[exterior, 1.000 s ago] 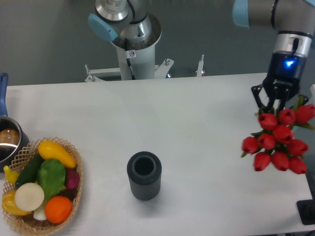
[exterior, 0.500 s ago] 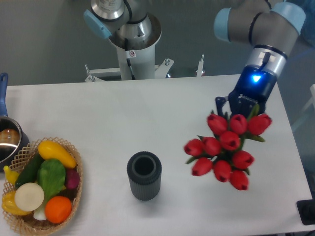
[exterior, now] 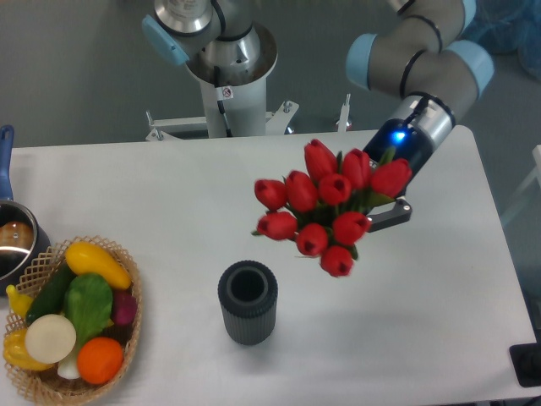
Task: Insert the flowers into the vase
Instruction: 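Carry the red tulip bouquet with the gripper over the black vase, then lower the tulip stems into the black vase opening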
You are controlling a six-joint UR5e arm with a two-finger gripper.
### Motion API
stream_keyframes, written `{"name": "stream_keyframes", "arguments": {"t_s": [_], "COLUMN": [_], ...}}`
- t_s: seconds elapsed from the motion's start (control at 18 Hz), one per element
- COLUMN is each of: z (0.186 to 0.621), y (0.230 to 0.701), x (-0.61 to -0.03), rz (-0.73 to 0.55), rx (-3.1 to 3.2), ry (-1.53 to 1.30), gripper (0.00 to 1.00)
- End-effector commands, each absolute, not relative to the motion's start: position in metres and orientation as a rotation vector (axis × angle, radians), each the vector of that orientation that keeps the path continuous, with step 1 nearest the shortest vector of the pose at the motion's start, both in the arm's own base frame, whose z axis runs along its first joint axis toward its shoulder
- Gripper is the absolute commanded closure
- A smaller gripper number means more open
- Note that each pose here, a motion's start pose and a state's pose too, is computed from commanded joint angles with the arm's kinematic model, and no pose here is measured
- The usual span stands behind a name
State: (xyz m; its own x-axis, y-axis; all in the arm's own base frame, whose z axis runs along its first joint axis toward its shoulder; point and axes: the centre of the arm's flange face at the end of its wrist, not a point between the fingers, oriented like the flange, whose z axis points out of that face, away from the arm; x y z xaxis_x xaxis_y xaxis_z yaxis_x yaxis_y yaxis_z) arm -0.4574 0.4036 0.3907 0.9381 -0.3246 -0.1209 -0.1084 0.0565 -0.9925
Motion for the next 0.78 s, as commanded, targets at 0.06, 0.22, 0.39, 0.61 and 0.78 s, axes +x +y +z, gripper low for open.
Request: {"name": "stream_keyframes", "arguments": {"t_s": [0.06,0.22,0.39,0.61,0.78], "z": [0.388,0.396,0.391,0.386,0.376], "y": [0.402,0.400,0.413,0.431,0.436], "x": [-0.454,-0.445,-0.430,-0.417,-0.420], "rz": [-0.171,-0.158,-0.166,-0.170,-0.179], "rx": [-1.503,-1.404,-1.371,-1.339,-1.342], "ry": [0.352,0.375,0.411,0.459,0.456], "gripper": [0.83,0.83,0.83,0.83,0.83]}}
